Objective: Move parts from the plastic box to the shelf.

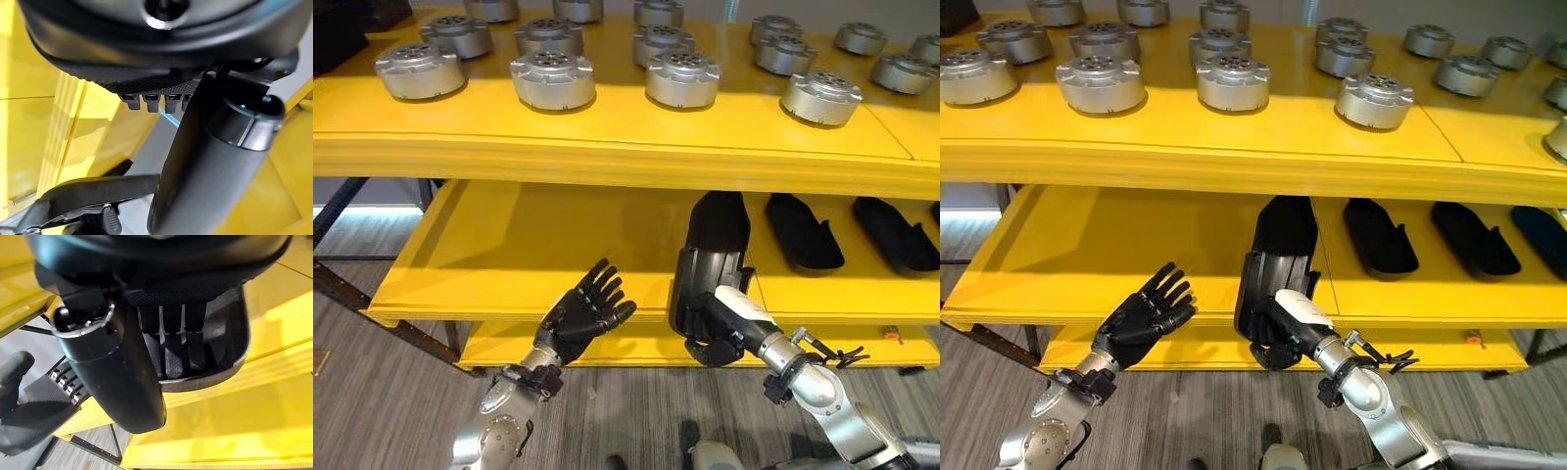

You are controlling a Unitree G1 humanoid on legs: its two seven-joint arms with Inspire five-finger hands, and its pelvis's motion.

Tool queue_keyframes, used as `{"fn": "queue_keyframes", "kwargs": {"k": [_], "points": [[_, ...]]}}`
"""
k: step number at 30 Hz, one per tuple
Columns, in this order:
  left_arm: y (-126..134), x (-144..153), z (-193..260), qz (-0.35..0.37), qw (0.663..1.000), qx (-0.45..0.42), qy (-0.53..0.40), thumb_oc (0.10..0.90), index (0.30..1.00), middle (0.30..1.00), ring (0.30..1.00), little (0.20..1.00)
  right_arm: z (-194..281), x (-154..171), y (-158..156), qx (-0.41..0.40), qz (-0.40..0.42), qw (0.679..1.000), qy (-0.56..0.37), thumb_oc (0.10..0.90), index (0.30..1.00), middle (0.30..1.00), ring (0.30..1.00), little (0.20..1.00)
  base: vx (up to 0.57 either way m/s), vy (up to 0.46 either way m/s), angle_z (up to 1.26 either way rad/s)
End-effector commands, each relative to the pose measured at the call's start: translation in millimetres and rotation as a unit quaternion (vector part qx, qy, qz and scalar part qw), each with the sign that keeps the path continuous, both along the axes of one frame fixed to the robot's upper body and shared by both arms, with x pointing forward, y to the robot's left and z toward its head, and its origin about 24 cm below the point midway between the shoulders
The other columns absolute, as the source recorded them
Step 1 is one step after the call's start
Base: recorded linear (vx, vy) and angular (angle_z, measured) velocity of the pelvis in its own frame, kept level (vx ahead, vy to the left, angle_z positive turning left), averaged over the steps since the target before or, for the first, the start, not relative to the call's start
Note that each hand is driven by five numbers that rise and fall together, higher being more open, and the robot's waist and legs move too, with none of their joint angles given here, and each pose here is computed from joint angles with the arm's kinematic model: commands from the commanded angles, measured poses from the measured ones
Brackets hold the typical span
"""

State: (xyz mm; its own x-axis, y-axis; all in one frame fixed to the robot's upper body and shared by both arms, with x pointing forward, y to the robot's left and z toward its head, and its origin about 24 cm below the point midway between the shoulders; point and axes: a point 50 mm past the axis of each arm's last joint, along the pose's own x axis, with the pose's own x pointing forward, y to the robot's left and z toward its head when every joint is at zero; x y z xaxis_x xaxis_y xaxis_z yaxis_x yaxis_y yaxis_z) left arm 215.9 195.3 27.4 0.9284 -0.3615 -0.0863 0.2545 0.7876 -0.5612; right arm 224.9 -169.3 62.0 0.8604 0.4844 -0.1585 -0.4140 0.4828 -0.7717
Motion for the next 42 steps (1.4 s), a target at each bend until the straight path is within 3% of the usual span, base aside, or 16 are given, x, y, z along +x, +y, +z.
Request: {"fn": "queue_keyframes", "kwargs": {"k": [1,15,29,32,42], "points": [[-21,19,43,-0.034,0.99,-0.049,-0.129,0.9,1.0,1.0,1.0,1.0,59,15,7,0.022,0.033,0.987,-0.153,0.4,0.3,0.3,0.3,0.3,0.07,-0.058,-0.05],[-26,16,40,-0.042,0.992,-0.057,-0.107,0.9,1.0,1.0,1.0,1.0,66,19,6,-0.011,0.034,0.982,-0.188,0.4,0.3,0.3,0.3,0.3,0.05,-0.062,-0.02],[-30,20,43,-0.047,0.993,-0.043,-0.101,0.9,1.0,1.0,1.0,1.0,109,47,15,-0.08,0.073,0.965,-0.241,0.4,0.3,0.3,0.3,0.3,0.04,-0.143,0.07],[-31,21,39,-0.044,0.993,-0.06,-0.089,0.9,1.0,1.0,1.0,1.0,113,53,22,-0.087,0.078,0.965,-0.234,0.4,0.3,0.3,0.3,0.3,0.07,0.305,-0.15],[-33,26,30,-0.054,0.993,-0.078,-0.073,0.9,1.0,1.0,1.0,1.0,110,46,-2,-0.085,0.047,0.972,-0.214,0.4,0.3,0.3,0.3,0.3,0.07,0.288,0.03]]}}
